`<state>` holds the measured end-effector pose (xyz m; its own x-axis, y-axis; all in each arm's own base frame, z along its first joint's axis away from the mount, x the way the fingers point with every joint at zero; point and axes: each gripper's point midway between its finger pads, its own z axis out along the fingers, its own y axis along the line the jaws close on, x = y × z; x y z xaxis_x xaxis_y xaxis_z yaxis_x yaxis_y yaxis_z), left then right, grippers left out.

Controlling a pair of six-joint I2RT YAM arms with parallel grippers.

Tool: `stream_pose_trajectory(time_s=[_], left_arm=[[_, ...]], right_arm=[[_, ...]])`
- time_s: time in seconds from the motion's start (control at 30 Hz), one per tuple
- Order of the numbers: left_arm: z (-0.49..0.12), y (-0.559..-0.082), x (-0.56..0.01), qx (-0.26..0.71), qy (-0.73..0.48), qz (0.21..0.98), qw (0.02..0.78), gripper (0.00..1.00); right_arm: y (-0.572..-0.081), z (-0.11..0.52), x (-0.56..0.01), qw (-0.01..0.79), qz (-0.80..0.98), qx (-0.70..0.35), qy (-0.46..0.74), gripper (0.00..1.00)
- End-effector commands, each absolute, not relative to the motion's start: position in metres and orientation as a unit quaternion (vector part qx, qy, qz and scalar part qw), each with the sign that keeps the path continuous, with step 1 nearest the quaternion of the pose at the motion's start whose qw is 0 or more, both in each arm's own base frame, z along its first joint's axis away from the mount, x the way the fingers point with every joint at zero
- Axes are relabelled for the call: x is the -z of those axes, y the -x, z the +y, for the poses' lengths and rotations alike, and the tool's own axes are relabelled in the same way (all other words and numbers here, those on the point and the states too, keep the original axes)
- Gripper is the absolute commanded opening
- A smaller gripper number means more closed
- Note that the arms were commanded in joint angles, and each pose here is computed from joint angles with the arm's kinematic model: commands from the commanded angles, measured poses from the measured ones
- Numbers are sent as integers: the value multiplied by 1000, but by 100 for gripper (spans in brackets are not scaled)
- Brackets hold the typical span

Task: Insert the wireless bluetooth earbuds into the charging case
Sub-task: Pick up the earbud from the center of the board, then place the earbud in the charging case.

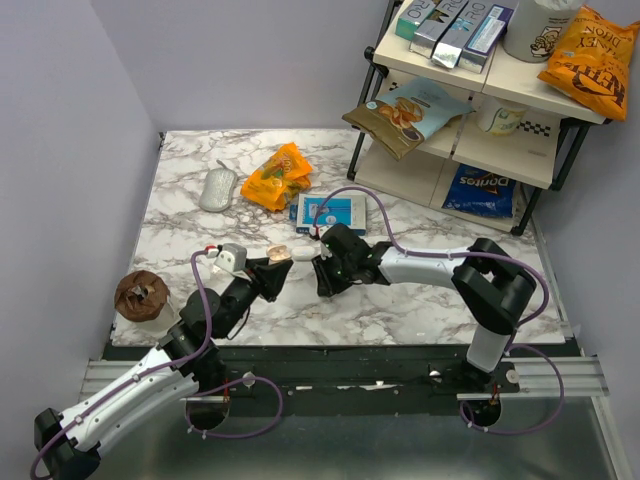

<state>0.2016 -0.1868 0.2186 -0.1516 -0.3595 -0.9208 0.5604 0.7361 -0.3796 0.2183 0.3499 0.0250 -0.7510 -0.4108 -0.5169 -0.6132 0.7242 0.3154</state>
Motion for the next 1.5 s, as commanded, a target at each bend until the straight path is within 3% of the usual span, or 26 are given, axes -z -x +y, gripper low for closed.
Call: stream_pose_trajectory(time_s=[0.0,0.43,0.57,0.77,1.13,1.47], left_arm=[[-186,-201,-216,355,-72,673,646,0],[-188,-202,-217,355,-72,673,645,0],[-190,-203,-218,354,-73,673,645,0],[-194,-206,-220,355,-75,673,645,0],[-204,-209,-224,367,-85,662,647,0],[-220,-200,-249,416,-119,600,673,0]], right_arm=[[-217,350,-17,204,907,-230,288,38],[-217,331,-24,231,911,-210,270,19],[-223,322,-32,259,910,-201,252,15],[-241,305,-60,322,898,-224,201,1],[-257,290,-106,394,858,-295,145,1],[-227,271,-248,536,693,-455,156,1]])
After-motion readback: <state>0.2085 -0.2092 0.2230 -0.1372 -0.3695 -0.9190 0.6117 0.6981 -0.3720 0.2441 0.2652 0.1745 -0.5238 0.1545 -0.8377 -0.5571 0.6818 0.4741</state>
